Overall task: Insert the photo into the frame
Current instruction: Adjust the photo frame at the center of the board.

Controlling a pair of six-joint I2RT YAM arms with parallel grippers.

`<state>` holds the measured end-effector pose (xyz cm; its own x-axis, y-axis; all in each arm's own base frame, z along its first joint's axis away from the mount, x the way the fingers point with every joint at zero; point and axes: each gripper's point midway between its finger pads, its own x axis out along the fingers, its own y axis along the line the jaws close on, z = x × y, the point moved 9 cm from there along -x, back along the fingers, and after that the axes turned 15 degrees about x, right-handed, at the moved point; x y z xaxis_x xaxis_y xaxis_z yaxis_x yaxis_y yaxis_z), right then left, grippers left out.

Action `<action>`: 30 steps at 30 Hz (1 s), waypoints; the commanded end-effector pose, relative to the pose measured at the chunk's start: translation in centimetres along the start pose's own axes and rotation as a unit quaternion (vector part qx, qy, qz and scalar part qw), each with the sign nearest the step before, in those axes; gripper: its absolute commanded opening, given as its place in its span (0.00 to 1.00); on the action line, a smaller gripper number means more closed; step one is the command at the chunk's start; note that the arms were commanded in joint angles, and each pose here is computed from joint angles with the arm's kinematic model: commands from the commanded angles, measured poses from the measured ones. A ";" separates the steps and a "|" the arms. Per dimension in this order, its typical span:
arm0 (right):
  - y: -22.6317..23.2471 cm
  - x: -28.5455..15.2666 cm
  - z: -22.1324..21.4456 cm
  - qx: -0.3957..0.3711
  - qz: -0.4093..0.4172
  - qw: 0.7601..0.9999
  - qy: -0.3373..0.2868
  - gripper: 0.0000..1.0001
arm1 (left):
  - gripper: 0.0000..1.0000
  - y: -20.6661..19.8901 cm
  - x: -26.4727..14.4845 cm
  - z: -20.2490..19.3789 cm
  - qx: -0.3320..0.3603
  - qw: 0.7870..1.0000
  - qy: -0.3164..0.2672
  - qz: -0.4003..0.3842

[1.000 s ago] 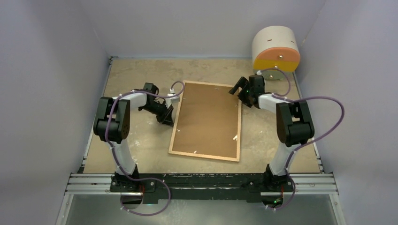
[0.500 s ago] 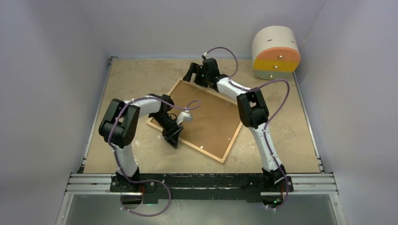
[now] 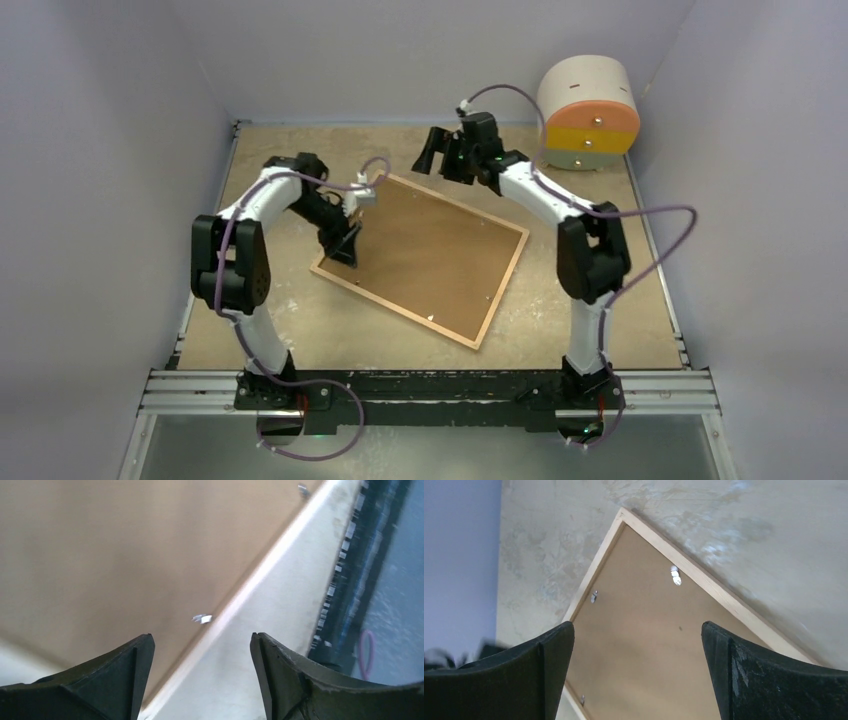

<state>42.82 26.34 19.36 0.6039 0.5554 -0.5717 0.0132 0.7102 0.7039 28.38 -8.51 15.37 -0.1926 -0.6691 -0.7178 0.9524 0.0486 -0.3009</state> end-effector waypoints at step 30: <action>-4.4 -5.5 -7.5 0.074 0.040 0.993 0.086 0.90 | 0.27 5.5 2.4 -5.9 -0.170 0.974 -0.152 0.000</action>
<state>32.38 20.08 15.77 0.4998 0.6190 -0.6058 0.1471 0.6286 0.7637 34.22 -3.56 7.75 -0.0053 -0.8347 -0.5506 0.7714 0.3470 -0.5335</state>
